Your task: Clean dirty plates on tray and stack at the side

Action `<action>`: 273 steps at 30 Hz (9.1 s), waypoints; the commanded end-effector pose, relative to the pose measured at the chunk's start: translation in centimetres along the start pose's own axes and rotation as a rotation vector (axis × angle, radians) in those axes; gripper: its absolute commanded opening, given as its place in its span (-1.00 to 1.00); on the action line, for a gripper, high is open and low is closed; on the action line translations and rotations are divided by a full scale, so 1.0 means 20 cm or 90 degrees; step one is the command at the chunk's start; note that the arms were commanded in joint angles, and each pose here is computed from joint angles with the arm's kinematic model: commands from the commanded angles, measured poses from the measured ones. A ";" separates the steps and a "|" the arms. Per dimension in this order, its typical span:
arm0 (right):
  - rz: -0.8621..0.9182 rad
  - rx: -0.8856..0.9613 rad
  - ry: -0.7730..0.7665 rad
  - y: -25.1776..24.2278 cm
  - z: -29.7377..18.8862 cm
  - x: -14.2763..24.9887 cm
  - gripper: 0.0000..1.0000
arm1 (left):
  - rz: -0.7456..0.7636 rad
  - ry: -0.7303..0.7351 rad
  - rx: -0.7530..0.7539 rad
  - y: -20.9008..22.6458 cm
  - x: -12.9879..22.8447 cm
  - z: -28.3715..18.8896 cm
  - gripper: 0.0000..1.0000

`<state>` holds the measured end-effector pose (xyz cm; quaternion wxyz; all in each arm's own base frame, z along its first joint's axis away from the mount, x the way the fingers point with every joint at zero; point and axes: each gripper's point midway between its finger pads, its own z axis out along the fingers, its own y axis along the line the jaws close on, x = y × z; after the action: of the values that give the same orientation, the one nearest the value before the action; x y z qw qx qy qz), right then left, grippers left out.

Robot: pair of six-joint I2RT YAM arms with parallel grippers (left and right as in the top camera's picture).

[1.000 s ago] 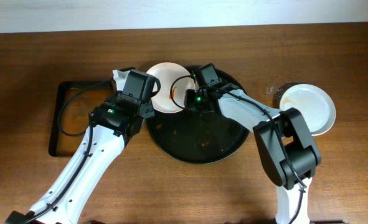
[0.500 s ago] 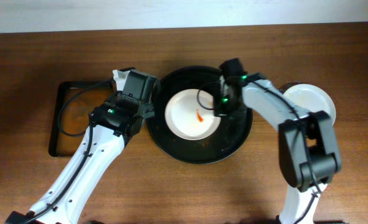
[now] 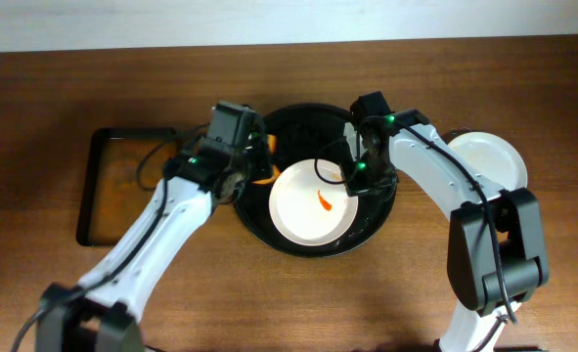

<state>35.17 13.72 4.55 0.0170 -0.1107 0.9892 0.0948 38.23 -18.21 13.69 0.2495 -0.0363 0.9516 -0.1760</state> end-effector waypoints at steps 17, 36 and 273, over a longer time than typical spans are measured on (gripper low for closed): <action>-0.007 0.006 -0.017 0.01 -0.04 -0.02 -0.92 | -0.091 0.308 0.423 -0.44 0.36 0.36 -0.99; -0.006 0.007 -0.011 0.01 -0.04 -0.01 -0.92 | -0.091 0.393 0.341 -0.51 0.67 0.49 -0.99; 0.682 0.166 -0.196 -1.38 -0.69 0.46 0.11 | 0.156 0.322 0.086 0.02 0.57 0.77 -0.99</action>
<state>32.16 -17.39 12.65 0.1289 0.4283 0.8941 -0.0218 34.61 -29.06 -0.06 0.0034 0.1533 0.9201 -0.3606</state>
